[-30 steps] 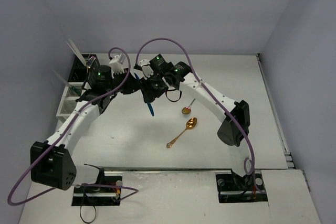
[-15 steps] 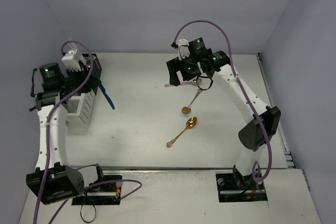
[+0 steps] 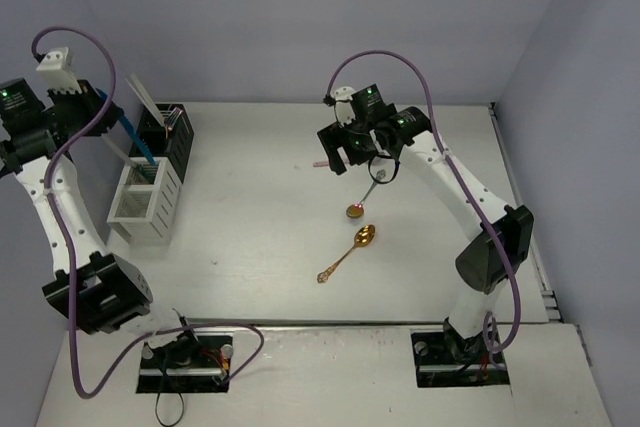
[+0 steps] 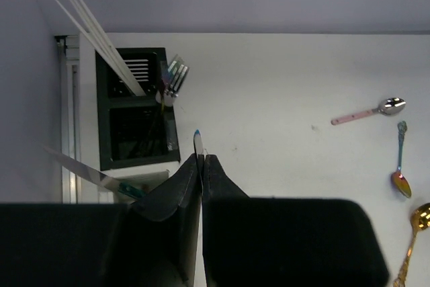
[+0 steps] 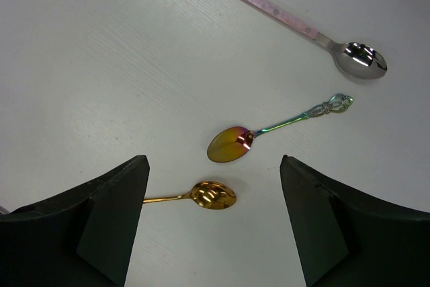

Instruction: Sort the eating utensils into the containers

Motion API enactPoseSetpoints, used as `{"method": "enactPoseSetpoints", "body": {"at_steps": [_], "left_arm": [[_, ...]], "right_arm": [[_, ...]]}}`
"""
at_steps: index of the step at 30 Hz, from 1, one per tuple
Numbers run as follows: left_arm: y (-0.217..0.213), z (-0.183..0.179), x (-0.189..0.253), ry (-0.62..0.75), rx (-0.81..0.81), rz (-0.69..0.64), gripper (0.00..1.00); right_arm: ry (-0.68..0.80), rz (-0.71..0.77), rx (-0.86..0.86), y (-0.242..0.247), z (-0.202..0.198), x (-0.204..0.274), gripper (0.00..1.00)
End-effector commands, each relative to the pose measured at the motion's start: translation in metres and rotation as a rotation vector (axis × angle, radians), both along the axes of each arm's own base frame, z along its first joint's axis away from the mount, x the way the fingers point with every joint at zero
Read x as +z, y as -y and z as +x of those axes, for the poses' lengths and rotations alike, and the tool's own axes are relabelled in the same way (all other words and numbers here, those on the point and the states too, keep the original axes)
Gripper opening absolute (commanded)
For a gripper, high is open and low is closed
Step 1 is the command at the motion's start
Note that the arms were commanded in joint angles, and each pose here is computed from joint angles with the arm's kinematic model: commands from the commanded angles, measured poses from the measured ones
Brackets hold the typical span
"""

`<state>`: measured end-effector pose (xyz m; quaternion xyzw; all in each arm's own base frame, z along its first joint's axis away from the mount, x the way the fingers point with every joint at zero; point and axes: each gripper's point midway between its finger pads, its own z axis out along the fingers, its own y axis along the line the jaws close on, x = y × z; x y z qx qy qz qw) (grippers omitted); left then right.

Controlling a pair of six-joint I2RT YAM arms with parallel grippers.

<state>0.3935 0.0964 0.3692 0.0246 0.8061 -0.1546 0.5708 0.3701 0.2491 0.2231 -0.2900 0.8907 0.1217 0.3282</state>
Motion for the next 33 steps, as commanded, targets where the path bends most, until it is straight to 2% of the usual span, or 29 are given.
{"method": "enactPoseSetpoints", "body": {"at_steps": [1, 14, 23, 25, 28, 29, 30, 33], "left_arm": [[-0.015, 0.021, 0.032, 0.109, -0.013, 0.06, 0.0], [-0.052, 0.043, -0.017, 0.035, 0.073, 0.139, 0.0], [-0.054, 0.035, -0.057, -0.008, 0.095, 0.143, 0.02], [-0.051, 0.031, -0.058, 0.003, 0.09, 0.154, 0.09], [-0.047, 0.026, -0.056, 0.014, 0.083, 0.163, 0.27], [-0.045, 0.024, -0.049, 0.028, 0.078, 0.166, 0.37], [-0.043, 0.023, -0.044, 0.039, 0.074, 0.168, 0.42], [-0.035, 0.019, -0.026, 0.067, 0.054, 0.178, 0.47]], "right_arm": [[0.052, -0.034, -0.022, 0.007, 0.011, 0.003, 0.76], [0.029, -0.094, -0.005, 0.012, 0.012, -0.019, 0.74], [-0.01, -0.147, -0.009, 0.02, 0.009, -0.042, 0.72], [-0.028, -0.146, -0.011, 0.019, 0.008, -0.047, 0.71], [-0.049, -0.138, -0.012, 0.017, 0.006, -0.053, 0.7], [-0.055, -0.136, -0.014, 0.017, 0.005, -0.054, 0.69], [-0.06, -0.132, -0.021, 0.018, 0.005, -0.055, 0.69], [-0.077, -0.109, -0.055, 0.024, 0.009, -0.056, 0.68]]}}
